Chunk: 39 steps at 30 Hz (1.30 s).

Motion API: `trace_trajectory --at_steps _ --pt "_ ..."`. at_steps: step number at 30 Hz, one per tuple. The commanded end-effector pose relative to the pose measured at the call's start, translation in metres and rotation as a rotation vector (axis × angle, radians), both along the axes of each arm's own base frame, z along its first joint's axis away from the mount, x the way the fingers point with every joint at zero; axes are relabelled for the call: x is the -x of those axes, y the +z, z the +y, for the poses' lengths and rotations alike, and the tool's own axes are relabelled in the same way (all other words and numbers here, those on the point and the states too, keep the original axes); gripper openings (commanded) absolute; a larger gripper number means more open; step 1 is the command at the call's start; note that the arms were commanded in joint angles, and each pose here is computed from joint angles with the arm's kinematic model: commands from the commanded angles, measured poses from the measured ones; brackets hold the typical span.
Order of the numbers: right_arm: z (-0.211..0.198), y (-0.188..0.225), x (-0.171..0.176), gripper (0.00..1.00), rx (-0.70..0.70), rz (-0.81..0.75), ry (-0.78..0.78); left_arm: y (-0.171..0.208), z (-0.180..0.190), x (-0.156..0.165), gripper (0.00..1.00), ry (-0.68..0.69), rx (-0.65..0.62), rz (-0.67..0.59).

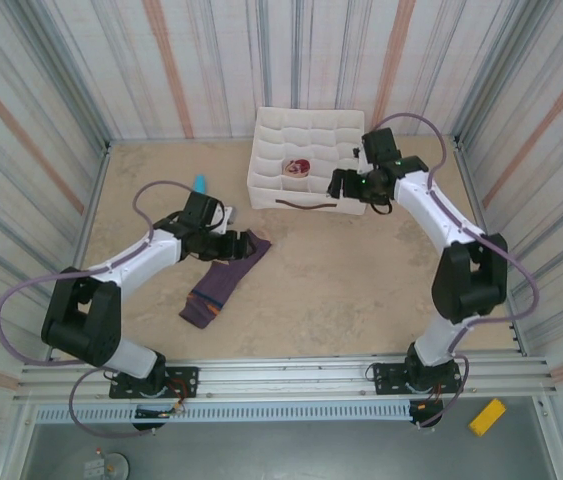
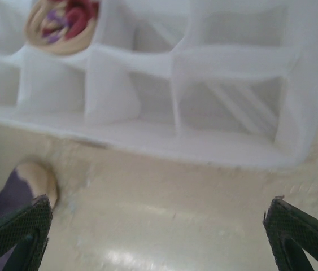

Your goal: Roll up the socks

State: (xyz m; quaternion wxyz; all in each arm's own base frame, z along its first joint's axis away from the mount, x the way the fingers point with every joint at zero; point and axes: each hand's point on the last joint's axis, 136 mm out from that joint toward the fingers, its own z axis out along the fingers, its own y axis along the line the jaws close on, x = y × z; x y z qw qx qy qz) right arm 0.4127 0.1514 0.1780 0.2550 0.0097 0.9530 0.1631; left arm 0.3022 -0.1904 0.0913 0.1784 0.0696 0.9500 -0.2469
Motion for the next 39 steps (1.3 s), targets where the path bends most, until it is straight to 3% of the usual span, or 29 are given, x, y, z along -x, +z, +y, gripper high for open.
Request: trace_trajectory --at_steps 1,8,14,26,34,39 --pt "-0.001 0.001 0.016 0.99 -0.014 -0.001 -0.062 -0.009 0.008 0.013 0.89 0.047 0.026 0.055" --pt "0.018 -0.017 0.060 0.99 0.133 0.002 0.000 -0.027 0.003 0.024 0.87 0.065 0.093 0.098" --pt "0.021 -0.044 0.082 0.99 0.131 0.029 0.012 -0.048 -0.013 0.043 0.86 0.055 0.124 0.163" --pt "0.019 -0.057 0.120 0.99 0.149 -0.018 0.067 -0.066 -0.093 0.049 0.84 0.028 0.183 0.192" --pt "0.022 -0.050 0.158 0.97 0.163 -0.123 0.180 -0.050 -0.161 0.032 0.86 -0.030 0.231 0.160" --pt "0.036 -0.052 0.187 0.93 0.212 -0.210 0.292 -0.019 -0.168 0.029 0.91 -0.056 0.234 0.137"
